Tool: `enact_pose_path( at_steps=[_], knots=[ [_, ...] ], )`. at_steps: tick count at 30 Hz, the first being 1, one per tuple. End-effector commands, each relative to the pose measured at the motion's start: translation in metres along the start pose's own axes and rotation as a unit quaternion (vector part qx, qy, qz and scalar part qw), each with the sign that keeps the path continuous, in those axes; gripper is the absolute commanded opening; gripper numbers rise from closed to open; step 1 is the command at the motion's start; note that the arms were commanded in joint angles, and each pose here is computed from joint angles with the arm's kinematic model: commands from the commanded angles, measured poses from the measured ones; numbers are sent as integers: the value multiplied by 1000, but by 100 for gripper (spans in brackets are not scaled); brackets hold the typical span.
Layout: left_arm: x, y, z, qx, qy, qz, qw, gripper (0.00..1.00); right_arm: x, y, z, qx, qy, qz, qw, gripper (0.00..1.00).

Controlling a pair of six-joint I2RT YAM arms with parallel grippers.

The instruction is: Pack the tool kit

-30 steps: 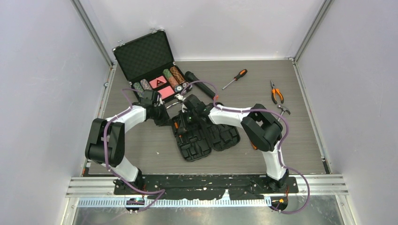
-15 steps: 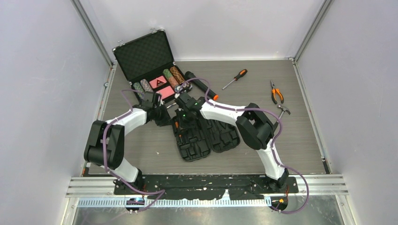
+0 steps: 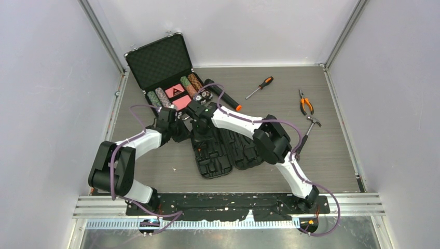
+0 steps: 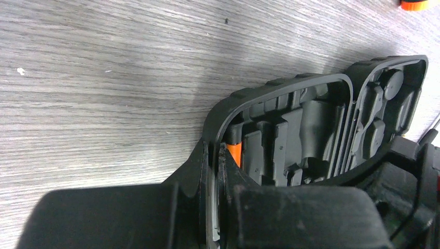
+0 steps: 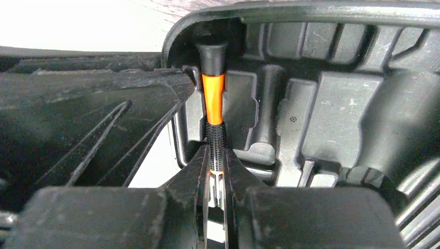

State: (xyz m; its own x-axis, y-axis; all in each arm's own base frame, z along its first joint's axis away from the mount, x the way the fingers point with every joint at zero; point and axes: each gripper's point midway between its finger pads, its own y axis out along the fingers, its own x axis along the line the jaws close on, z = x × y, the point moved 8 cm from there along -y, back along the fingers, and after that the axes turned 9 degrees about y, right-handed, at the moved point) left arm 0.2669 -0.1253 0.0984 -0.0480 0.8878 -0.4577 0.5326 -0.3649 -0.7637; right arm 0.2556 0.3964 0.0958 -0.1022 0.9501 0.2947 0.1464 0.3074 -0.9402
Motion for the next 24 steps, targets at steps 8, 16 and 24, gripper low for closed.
enact_pose_path(
  at_steps=[8,16,24],
  knots=[
    [-2,-7,53,106,2,35,994,0,-60,66,17,30,-7,176,984,5],
    [-2,-13,21,71,40,-25,996,2,-14,-67,-34,-115,-51,45,991,47],
    [-8,-25,-17,41,91,-80,992,15,-65,-177,-60,-202,-51,21,978,71]
  ],
)
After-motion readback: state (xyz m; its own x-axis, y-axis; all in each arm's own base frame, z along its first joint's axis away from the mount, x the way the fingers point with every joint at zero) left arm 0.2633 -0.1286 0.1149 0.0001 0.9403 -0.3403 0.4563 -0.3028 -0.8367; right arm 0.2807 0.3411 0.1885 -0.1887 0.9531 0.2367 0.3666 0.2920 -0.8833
